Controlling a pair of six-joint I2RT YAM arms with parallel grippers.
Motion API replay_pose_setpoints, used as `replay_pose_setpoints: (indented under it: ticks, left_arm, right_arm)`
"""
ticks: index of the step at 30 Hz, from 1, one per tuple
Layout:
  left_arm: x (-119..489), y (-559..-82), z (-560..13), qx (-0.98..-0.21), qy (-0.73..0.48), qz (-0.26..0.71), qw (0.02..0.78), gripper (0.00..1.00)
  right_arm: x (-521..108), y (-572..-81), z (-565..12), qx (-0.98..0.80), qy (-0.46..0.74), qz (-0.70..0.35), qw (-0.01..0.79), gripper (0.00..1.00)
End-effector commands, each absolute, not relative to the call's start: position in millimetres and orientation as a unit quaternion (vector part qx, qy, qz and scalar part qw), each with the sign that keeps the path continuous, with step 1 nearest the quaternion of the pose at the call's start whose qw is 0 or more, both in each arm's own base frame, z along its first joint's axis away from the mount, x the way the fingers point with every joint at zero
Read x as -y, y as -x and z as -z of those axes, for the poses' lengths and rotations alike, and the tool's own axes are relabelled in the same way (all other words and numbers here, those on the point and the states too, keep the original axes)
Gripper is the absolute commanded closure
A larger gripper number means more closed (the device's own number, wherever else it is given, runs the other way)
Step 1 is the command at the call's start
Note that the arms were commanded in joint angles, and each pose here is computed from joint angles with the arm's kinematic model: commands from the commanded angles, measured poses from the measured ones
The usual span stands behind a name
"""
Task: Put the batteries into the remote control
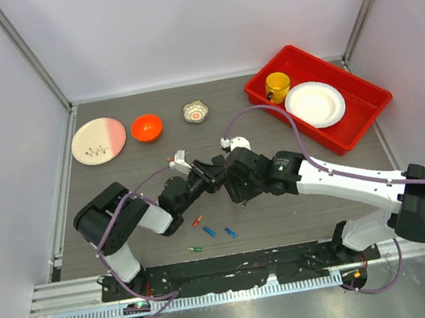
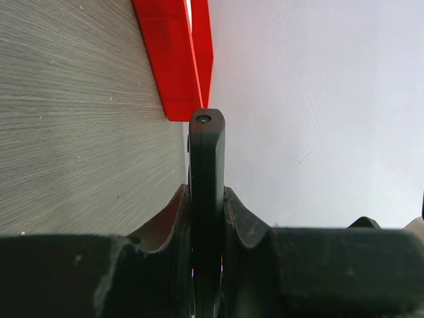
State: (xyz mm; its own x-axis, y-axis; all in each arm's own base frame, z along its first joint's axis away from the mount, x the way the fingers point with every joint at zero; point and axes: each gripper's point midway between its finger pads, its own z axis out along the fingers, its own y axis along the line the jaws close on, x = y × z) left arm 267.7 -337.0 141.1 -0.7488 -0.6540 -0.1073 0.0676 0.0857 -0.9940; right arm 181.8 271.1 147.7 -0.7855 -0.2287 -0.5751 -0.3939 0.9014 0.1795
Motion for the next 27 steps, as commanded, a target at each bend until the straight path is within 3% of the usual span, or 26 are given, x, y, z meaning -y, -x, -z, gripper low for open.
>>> replay_pose_setpoints:
  ticks: [1,27]
  left_arm:
    - [336.1,-267.3,-182.7,-0.633,0.193,0.682,0.312,1.0]
    - [340.3,-255.8,-196.3,-0.616,0.179,0.702,0.309,1.0]
  right_arm:
    - [-278.6,-185.0,-150.4,-0.93,0.158,-0.153,0.294,0.99]
    - [-286.1,-176.1,-131.4,-0.939,0.157,-0.162,0.26,0.99]
